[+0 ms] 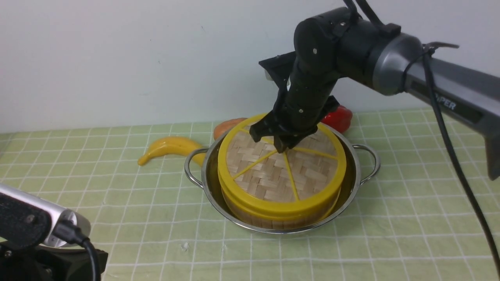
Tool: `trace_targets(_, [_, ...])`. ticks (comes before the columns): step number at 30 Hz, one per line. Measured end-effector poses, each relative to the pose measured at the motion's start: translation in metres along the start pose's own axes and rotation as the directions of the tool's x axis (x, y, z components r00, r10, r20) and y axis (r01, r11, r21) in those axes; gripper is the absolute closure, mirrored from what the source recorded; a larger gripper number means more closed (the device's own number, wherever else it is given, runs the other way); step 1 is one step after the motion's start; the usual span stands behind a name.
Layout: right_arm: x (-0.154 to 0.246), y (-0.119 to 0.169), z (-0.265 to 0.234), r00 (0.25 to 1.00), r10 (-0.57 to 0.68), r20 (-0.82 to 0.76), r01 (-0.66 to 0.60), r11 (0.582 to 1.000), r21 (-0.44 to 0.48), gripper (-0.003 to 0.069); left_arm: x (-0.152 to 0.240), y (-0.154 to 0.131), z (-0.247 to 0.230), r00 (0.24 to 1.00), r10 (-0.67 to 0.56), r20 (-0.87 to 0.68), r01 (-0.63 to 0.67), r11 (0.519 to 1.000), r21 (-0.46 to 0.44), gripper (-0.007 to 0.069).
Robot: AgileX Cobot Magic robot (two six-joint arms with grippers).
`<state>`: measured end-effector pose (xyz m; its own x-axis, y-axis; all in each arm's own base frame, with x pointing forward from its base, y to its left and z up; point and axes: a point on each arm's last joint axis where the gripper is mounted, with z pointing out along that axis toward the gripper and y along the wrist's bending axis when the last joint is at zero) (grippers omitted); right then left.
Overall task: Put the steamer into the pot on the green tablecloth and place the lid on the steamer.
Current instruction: 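Place the bamboo steamer lid onto the steamer basket in the pot with the right gripper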
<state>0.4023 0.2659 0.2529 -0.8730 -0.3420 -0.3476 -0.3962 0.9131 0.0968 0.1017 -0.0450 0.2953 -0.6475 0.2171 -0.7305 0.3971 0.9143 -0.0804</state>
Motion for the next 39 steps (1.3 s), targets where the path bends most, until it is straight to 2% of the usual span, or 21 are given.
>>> trace_targets(7, [-0.011, 0.003, -0.012, 0.998, 0.003, 0.066, -0.001, 1.0, -0.023, 0.0522, 0.0, 0.0, 0.0, 1.0, 0.0, 0.0, 0.0, 1.0, 0.0, 0.0613])
trace_targets(13, [-0.01, 0.003, 0.01, 0.999, 0.007, 0.034, -0.006, 1.0, -0.024, 0.0522, 0.0, 0.0, 0.0, 1.0, 0.0, 0.0, 0.0, 1.0, 0.0, 0.0613])
trace_targets(23, [-0.011, 0.004, 0.01, 0.999, 0.009, 0.039, -0.007, 1.0, -0.029, 0.0522, 0.0, 0.0, 0.0, 1.0, 0.0, -0.003, 0.0, 1.0, 0.0, 0.0613])
trace_targets(29, [-0.01, 0.004, -0.001, 0.999, 0.018, 0.047, -0.016, 0.999, -0.03, 0.0522, 0.0, 0.0, 0.0, 1.0, 0.0, -0.003, 0.0, 1.0, 0.0, 0.0613])
trace_targets(34, [-0.005, 0.004, -0.032, 0.996, 0.026, 0.082, -0.023, 0.999, -0.037, 0.0522, 0.0, 0.0, 0.0, 1.0, 0.0, -0.003, 0.0, 1.0, 0.0, 0.0613])
trace_targets(39, [0.003, 0.0, -0.031, 0.998, 0.019, 0.055, -0.018, 1.0, -0.011, 0.0522, 0.0, 0.0, 0.0, 1.0, 0.0, -0.003, 0.0, 1.0, 0.0, 0.0613])
